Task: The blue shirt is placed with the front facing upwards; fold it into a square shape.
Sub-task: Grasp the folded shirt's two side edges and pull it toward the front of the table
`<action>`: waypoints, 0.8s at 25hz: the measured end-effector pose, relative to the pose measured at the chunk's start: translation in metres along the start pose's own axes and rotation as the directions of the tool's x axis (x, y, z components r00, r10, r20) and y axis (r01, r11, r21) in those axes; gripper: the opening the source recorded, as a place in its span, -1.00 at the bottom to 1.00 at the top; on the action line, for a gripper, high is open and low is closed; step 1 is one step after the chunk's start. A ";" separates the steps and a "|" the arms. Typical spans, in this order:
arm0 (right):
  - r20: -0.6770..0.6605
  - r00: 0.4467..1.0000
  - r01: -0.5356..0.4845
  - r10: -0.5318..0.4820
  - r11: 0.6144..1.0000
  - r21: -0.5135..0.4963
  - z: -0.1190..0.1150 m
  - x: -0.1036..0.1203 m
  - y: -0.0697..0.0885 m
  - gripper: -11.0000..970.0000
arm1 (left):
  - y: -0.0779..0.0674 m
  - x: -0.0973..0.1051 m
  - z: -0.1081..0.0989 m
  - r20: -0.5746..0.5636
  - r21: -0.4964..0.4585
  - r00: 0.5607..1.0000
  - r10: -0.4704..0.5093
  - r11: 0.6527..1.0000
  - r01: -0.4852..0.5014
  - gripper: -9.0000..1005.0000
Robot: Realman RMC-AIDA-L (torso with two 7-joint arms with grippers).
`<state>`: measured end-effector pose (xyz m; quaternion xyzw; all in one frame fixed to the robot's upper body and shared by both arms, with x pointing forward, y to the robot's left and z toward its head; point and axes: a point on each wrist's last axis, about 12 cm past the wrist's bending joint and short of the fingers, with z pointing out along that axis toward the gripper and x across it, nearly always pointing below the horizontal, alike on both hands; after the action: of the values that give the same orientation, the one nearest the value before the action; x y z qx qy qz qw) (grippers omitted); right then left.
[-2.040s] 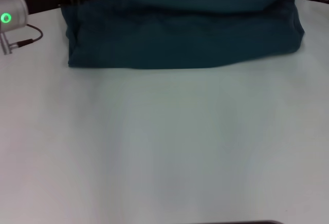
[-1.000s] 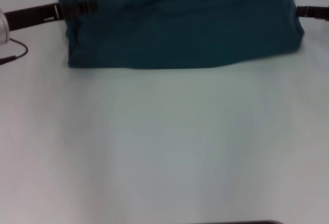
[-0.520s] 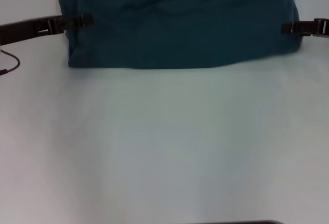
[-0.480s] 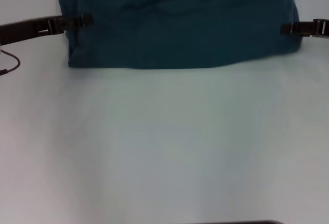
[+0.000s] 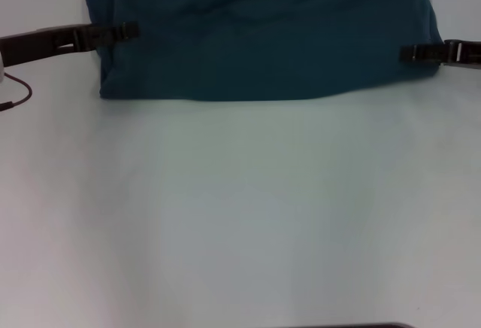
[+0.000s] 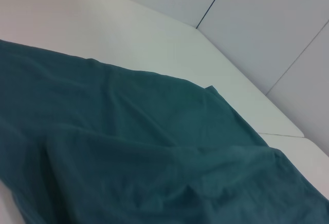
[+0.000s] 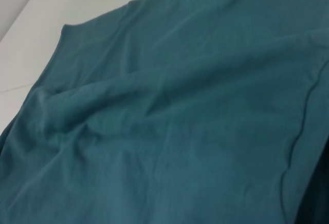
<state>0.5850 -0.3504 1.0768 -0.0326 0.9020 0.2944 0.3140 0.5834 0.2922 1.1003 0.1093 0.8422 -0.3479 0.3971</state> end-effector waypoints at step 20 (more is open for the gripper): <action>0.002 1.000 0.000 0.000 1.000 -0.013 0.001 0.002 0.002 -0.73 | 0.010 0.019 -0.004 -0.118 -0.056 0.993 0.022 0.998 -0.029 0.81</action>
<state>0.5838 -0.3478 1.0760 -0.0343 0.8998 0.3003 0.3146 0.5732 0.3008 1.0833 0.1287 0.8723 -0.3113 0.3544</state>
